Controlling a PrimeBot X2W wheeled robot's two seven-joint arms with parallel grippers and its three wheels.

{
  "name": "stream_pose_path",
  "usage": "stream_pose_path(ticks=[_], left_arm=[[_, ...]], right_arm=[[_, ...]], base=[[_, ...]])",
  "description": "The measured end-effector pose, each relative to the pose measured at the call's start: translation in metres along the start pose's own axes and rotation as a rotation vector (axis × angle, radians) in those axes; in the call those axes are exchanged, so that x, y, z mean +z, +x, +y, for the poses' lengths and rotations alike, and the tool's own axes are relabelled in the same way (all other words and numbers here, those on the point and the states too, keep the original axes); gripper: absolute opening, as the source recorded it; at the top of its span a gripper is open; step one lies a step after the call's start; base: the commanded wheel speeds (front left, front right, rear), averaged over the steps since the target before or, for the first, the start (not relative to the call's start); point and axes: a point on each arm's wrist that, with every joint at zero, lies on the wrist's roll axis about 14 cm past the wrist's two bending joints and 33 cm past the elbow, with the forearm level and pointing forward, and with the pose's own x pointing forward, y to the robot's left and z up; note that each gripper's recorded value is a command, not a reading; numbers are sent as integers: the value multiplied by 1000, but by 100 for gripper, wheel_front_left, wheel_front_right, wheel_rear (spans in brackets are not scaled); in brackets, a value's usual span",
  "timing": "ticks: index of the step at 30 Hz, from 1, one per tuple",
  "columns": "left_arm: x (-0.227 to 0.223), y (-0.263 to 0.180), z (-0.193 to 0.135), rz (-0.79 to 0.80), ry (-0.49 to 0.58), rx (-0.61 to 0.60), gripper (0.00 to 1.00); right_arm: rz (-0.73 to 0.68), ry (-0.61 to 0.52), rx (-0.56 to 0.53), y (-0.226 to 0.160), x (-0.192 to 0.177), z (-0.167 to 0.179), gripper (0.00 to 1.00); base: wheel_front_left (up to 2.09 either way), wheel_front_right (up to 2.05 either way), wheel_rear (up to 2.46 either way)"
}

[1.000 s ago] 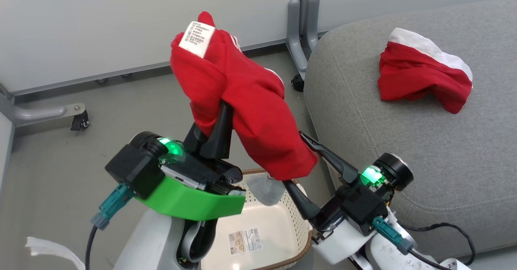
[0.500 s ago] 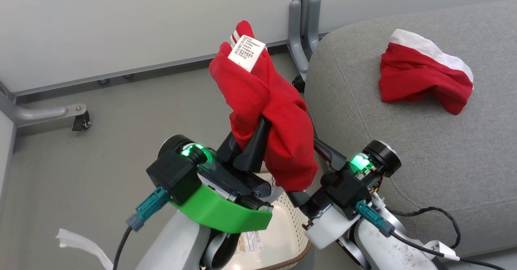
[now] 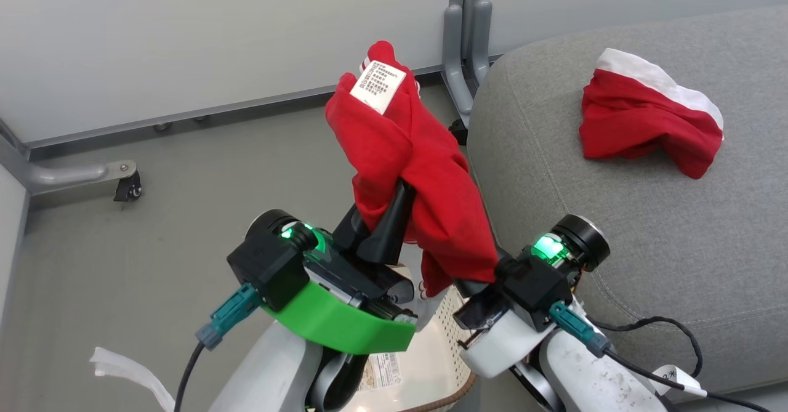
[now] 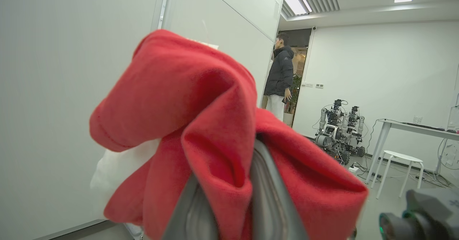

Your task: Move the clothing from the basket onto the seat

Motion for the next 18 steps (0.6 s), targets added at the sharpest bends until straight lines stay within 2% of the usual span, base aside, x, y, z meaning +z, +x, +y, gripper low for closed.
stream_pose_path(ticks=[12, 13, 14, 15, 18], left_arm=[[-8, -1, -1, 24, -13, -2, 0], [-9, -1, 1, 25, -15, 4, 21], [-10, -1, 4, 28, -13, 13, 68], [-11, -2, 6, 31, -12, 20, 100], [-17, -4, 13, 51, -11, 40, 100]], right_arm=[[-34, 20, -47, -2, 11, -12, 0], [-32, 22, -49, -3, 10, -12, 0], [-34, 23, -51, -3, 11, -13, 0], [-37, 24, -56, -3, 12, -14, 0], [-48, 34, -76, -2, 14, -20, 0]], base=[[0, 0, 0], [0, 0, 0], [0, 0, 0], [0, 0, 0], [0, 0, 0]])
